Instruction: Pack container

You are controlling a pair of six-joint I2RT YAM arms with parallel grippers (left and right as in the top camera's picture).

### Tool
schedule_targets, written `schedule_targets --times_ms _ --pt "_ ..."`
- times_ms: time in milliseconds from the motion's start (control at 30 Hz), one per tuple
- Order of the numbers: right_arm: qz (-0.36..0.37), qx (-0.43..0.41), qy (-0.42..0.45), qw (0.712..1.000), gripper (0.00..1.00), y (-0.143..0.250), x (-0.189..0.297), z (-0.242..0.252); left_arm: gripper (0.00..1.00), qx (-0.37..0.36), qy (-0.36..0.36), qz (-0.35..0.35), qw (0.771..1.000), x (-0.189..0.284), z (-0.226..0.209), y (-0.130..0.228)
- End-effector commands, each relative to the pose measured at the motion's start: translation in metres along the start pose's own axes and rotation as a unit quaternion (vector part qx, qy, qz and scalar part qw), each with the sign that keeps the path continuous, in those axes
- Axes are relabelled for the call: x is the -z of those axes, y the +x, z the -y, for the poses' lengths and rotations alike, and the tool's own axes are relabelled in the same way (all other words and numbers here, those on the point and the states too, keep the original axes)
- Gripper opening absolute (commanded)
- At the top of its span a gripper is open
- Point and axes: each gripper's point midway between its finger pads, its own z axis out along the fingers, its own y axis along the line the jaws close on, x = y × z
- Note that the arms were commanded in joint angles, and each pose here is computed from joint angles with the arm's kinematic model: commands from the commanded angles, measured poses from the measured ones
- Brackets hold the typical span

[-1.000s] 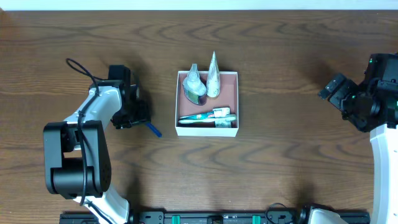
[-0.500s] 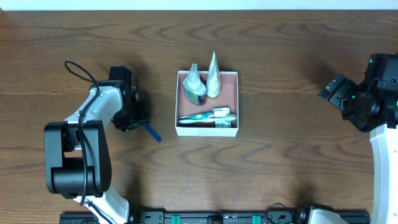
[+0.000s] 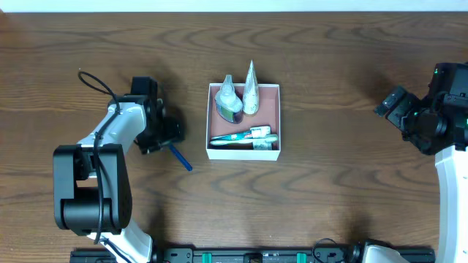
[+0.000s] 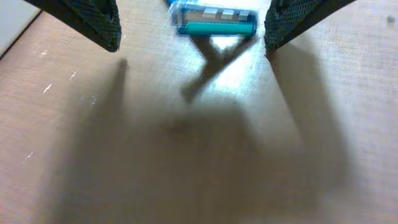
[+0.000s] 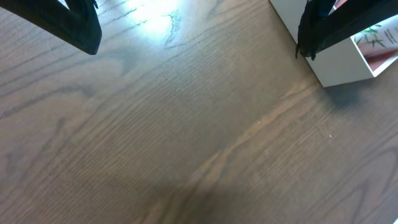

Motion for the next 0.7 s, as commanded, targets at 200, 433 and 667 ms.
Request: schedule_targets --times_ms 200,433,667 --pt "0.001 -0.004 0.001 1.000 0.99 -0.001 0.000 0.001 0.75 0.044 -0.039 -0.133 0.989 -0.016 -0.021 0.070" --pt "0.001 -0.004 0.001 1.000 0.99 -0.001 0.000 0.001 0.66 0.140 0.009 -0.083 0.987 -0.050 -0.012 0.064" --pt "0.001 -0.004 0.001 1.000 0.99 -0.001 0.000 0.001 0.59 0.155 0.028 -0.052 0.986 -0.055 -0.007 0.051"
